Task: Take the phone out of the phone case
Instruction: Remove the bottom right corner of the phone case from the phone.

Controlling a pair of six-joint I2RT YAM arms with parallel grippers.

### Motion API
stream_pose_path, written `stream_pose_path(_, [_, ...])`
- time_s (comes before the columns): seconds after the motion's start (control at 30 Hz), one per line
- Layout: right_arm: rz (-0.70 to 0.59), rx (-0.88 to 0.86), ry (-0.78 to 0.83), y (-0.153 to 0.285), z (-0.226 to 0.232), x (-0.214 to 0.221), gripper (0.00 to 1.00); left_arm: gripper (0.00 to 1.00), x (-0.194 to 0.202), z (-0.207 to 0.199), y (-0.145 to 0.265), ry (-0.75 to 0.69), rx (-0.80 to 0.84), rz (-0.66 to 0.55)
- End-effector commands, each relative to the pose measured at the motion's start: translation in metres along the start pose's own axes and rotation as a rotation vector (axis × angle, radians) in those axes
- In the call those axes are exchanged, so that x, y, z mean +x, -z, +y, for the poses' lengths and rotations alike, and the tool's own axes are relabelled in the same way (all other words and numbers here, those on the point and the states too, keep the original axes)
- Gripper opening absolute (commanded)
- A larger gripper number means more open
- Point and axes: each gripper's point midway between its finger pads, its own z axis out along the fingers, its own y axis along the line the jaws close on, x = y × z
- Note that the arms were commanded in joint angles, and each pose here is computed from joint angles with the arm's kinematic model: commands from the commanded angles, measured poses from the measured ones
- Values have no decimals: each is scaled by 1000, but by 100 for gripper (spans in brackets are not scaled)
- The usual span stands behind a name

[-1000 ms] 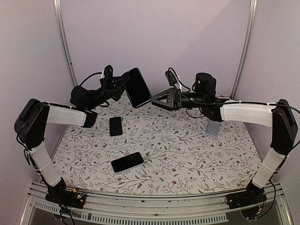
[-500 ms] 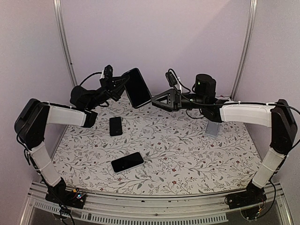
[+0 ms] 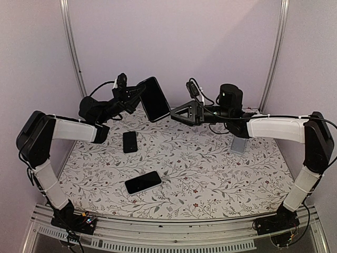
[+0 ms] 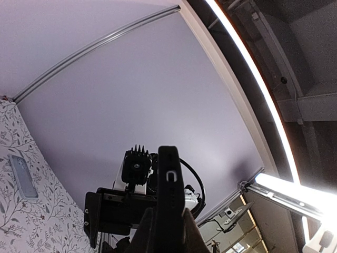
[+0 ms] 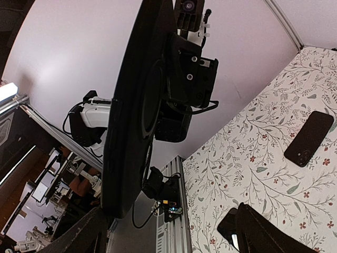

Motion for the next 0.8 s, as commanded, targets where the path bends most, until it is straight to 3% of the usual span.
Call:
stream_pose_path(0.0, [17,183,-150,13,-67,26,85,0,0,-97,-7,-108,288,-6])
stream_pose_path(0.53, [17,200,-180,14,-74,28,85,0,7,-106,-12,-125,318,22])
stream_pose_path(0.77, [23,180,-183,10,-71,23,85,0,22,-90,-25,-110,275,79])
